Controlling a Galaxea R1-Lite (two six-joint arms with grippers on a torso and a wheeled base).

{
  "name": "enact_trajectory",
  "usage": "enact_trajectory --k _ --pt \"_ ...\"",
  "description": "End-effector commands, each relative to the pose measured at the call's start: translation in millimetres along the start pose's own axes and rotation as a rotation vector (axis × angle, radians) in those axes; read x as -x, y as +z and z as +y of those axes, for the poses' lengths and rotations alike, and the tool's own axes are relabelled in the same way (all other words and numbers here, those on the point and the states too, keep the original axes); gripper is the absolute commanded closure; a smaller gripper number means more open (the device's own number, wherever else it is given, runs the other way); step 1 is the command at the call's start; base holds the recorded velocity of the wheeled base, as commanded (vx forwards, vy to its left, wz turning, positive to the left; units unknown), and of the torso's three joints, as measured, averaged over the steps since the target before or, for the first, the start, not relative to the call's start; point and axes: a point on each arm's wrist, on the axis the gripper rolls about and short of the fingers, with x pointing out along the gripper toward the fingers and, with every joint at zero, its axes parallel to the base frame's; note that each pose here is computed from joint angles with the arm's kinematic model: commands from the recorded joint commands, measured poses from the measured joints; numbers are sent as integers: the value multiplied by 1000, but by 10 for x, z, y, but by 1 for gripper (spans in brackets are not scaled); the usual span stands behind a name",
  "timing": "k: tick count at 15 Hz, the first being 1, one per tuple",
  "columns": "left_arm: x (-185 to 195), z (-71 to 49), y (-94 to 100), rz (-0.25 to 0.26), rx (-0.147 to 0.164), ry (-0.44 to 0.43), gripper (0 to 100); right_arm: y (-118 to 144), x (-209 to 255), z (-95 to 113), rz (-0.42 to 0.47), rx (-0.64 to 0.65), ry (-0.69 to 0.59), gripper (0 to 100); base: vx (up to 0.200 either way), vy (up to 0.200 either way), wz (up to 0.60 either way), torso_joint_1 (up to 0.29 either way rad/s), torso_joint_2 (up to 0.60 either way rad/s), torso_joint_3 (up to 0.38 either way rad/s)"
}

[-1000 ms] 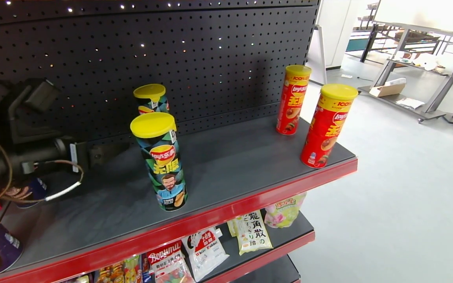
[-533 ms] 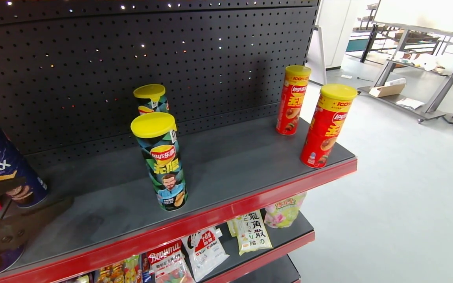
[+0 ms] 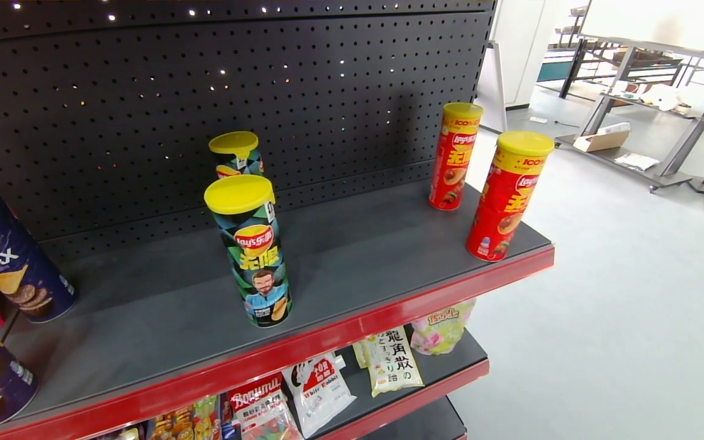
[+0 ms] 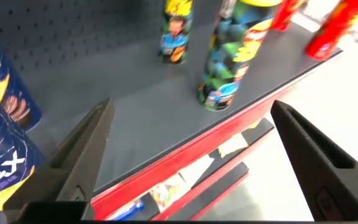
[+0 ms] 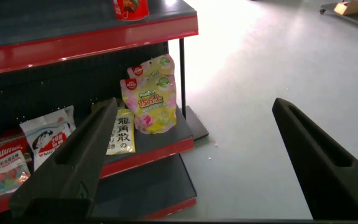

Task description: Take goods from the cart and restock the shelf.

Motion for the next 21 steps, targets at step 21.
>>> enact_trajectory --k 21 --pt "309 55 -857 -43 -44 128 0 0 0 0 -1 11 1 0 0 0 229 1 0 1"
